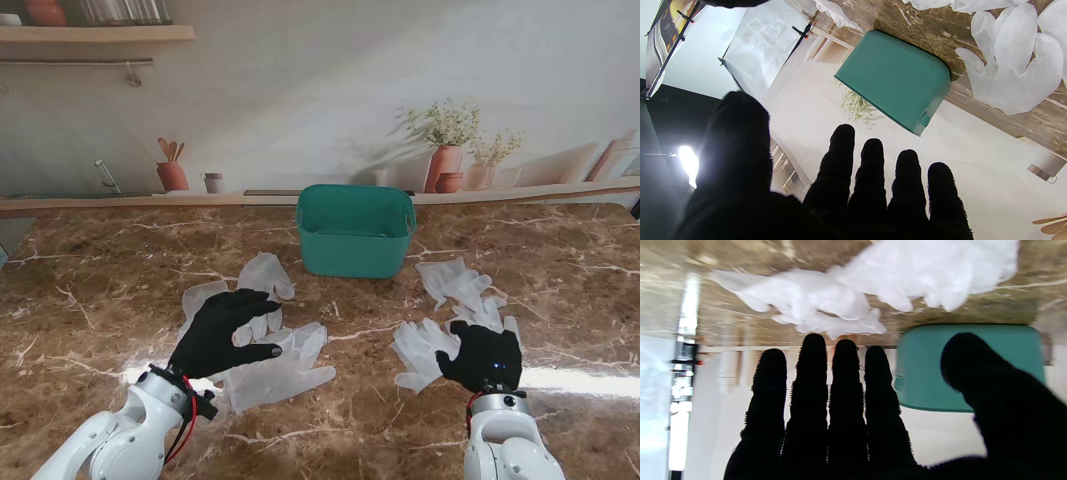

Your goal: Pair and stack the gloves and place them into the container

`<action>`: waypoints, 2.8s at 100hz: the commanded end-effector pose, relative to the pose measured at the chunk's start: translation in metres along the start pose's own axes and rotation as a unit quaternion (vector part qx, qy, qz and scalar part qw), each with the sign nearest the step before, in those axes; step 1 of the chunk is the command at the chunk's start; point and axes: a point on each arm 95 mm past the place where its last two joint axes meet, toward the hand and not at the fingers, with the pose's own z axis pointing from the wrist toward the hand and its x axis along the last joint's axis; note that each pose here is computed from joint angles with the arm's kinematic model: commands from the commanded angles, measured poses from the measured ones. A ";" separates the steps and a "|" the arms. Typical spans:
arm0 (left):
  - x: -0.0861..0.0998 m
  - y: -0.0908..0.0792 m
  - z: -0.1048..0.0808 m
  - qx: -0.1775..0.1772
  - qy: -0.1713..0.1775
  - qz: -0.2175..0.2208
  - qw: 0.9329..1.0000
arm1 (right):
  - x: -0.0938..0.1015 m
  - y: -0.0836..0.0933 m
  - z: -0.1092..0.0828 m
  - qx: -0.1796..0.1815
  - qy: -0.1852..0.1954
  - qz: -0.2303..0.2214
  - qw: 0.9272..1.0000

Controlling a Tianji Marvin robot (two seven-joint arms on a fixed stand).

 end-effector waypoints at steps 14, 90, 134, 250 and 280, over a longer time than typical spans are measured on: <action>-0.004 0.000 0.002 0.006 -0.002 -0.006 1.000 | -0.008 -0.018 -0.013 0.050 -0.061 -0.023 0.997; -0.015 -0.002 0.007 0.007 -0.018 -0.011 1.000 | 0.000 -0.040 0.031 0.074 -0.127 -0.033 0.989; -0.021 -0.002 0.008 0.006 -0.025 -0.018 1.000 | 0.027 -0.041 0.027 0.024 -0.031 0.000 0.999; -0.022 -0.004 0.008 0.009 -0.028 -0.018 0.999 | -0.021 -0.017 0.061 -0.055 -0.062 -0.088 0.993; -0.022 -0.004 0.009 0.007 -0.028 -0.019 0.999 | -0.017 -0.021 0.061 -0.060 -0.046 -0.079 0.994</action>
